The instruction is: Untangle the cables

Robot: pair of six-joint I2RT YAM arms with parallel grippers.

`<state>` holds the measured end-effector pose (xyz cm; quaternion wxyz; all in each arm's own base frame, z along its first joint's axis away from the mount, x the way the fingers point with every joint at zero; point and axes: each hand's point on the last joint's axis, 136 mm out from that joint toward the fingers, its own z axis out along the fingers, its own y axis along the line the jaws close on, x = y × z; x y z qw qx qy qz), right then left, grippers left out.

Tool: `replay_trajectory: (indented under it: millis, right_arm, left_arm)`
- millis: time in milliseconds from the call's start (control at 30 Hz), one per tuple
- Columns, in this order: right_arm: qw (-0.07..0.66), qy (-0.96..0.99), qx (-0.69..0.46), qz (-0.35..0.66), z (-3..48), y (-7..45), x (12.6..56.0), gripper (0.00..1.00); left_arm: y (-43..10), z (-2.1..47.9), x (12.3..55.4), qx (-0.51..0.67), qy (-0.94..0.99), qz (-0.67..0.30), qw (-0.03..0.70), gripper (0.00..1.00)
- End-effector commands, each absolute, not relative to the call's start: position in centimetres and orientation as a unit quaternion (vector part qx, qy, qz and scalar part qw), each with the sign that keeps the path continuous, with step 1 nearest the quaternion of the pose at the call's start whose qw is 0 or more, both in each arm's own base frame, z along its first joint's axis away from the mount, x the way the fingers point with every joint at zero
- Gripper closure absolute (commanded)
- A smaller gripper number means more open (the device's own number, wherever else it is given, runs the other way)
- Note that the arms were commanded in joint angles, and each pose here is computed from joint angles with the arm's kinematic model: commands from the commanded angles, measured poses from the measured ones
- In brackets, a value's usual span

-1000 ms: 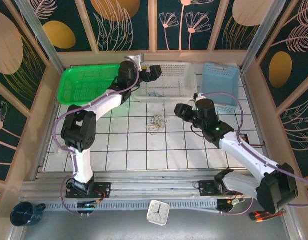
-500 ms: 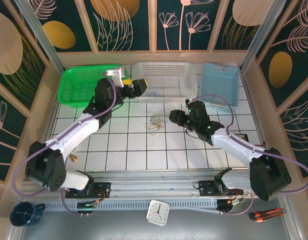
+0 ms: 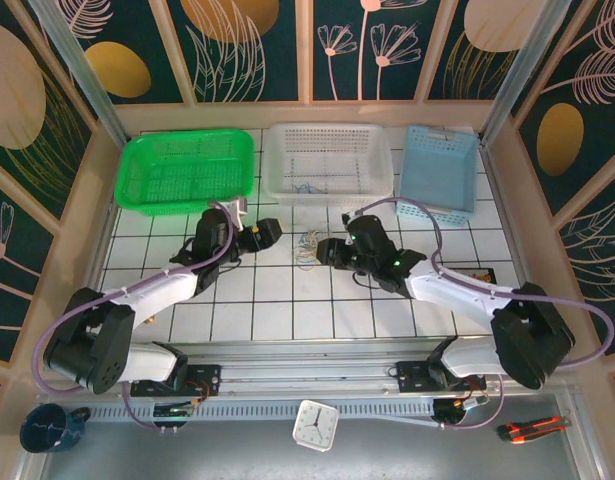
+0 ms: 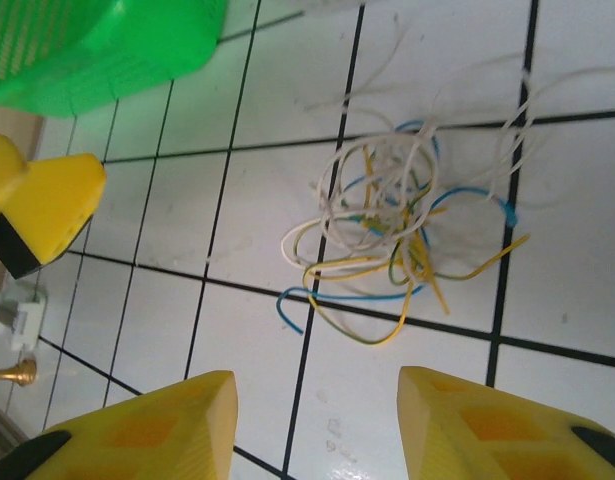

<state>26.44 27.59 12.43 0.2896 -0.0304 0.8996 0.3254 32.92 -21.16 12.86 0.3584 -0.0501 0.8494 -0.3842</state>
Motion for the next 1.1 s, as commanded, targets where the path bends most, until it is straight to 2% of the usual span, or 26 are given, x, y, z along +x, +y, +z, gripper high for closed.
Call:
replay_trajectory:
  millis: [0, 133, 267, 467, 667, 767, 867, 900, 967, 1067]
  right_arm:
    - [0.309, 0.895, -0.026, 0.321, 12.9, 28.8, 27.4, 0.55]
    - [0.303, 0.900, -0.026, 0.311, 12.0, 29.3, 27.9, 0.55]
    - [0.306, 0.908, -0.029, 0.286, 11.4, 29.6, 29.1, 0.49]
    - [0.315, 0.917, -0.001, 0.243, 10.5, 29.3, 32.5, 0.46]
    - [0.308, 0.927, 0.029, 0.213, 8.2, 28.7, 35.3, 0.47]
    - [0.295, 0.932, 0.020, 0.208, 6.8, 28.5, 34.8, 0.57]
    - [0.292, 0.934, 0.026, 0.202, 6.0, 27.2, 33.6, 0.85]
    - [0.292, 0.934, 0.031, 0.202, 5.8, 26.6, 32.9, 0.91]
    - [0.292, 0.934, 0.041, 0.200, 5.5, 25.2, 31.7, 0.95]
    - [0.296, 0.932, 0.067, 0.200, 5.2, 23.0, 29.7, 0.95]
  left_arm:
    - [-22.1, 12.7, 31.9, -0.034, 0.841, -0.410, 0.353, 0.25]
    - [-23.0, 10.9, 30.9, -0.021, 0.849, -0.406, 0.338, 0.32]
    - [-23.8, 9.8, 30.7, -0.020, 0.854, -0.406, 0.325, 0.32]
    - [-23.7, 9.7, 30.8, -0.038, 0.850, -0.410, 0.328, 0.30]
    - [-24.0, 10.1, 31.1, -0.040, 0.850, -0.411, 0.326, 0.29]
    - [-24.0, 10.4, 31.2, -0.041, 0.849, -0.412, 0.329, 0.28]
    - [-23.9, 10.8, 31.2, -0.041, 0.847, -0.414, 0.332, 0.28]
    - [-23.9, 11.0, 31.2, -0.040, 0.846, -0.414, 0.334, 0.28]
    - [-24.0, 11.5, 31.2, -0.038, 0.843, -0.418, 0.336, 0.28]
    - [-24.2, 12.0, 31.3, -0.036, 0.840, -0.423, 0.339, 0.28]
